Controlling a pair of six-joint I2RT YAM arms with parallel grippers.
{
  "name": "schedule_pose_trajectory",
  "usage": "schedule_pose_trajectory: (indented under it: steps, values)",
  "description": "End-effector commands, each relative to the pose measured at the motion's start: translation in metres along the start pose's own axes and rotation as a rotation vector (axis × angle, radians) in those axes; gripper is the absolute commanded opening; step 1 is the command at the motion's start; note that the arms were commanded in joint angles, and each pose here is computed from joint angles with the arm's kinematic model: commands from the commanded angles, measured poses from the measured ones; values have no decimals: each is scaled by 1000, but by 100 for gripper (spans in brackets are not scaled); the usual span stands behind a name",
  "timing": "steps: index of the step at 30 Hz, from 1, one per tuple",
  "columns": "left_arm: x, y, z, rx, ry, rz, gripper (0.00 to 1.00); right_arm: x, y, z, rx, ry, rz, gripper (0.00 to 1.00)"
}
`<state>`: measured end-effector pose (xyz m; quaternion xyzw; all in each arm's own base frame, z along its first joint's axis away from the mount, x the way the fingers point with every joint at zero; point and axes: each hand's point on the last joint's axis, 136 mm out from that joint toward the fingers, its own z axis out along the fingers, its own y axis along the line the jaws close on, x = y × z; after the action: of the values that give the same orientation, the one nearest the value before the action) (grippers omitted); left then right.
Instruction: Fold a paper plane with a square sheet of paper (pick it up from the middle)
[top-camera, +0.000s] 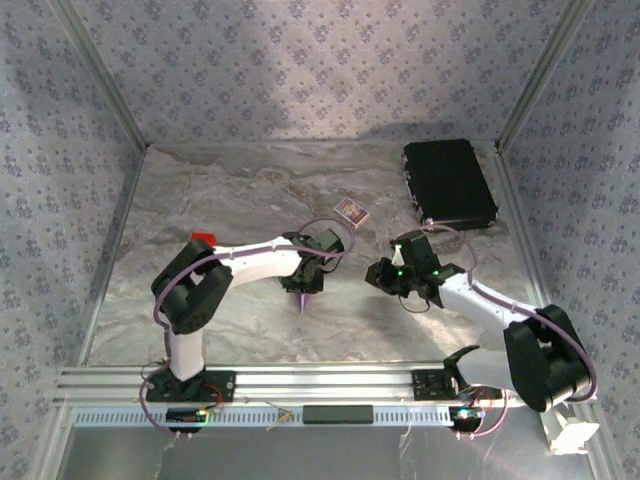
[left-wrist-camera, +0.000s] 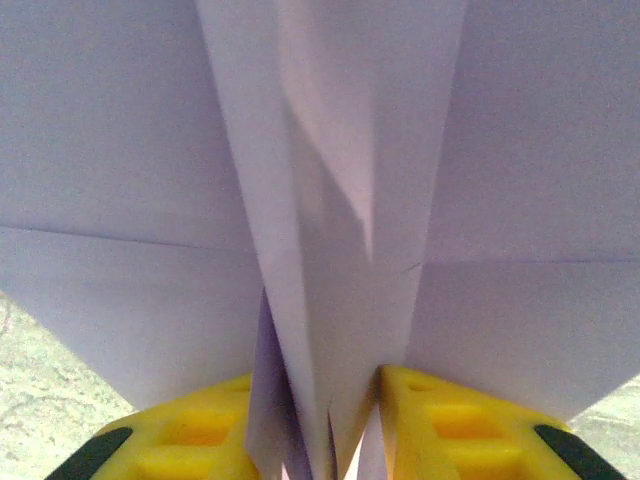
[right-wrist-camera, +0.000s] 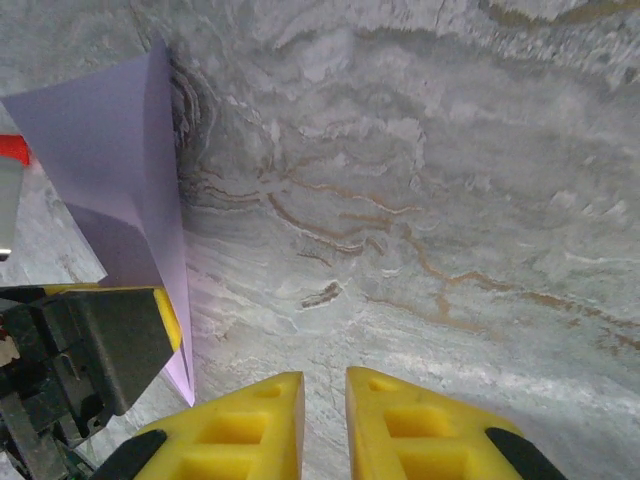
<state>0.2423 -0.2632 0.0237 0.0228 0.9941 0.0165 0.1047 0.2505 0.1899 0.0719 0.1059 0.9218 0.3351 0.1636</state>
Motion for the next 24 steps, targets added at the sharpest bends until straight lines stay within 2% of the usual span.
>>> schedule_pose_trajectory:
  steps: [1,7,11,14,17,20,22,24]
  values:
    - [-4,0,-19,-4,-18,-9,32,1,-10,-6,39,-7,-17,20]
    - [-9,1,-37,21,-50,-24,39,-10,-22,-21,65,-52,-13,23]
    - [-16,5,-56,39,-99,-33,40,-28,-21,-43,83,-142,-42,34]
    - [-29,14,-78,42,-191,-27,41,-49,-16,-68,119,-252,-97,48]
    - [-46,35,-104,28,-329,-23,47,-77,-18,-99,234,-413,-185,56]
    - [-60,71,-116,15,-430,-56,54,-105,-22,-127,352,-590,-278,64]
    - [-69,98,-117,22,-480,-100,57,-120,-31,-136,457,-666,-371,74]
    - [-76,126,-113,7,-514,-133,61,-128,-46,-135,553,-700,-423,76]
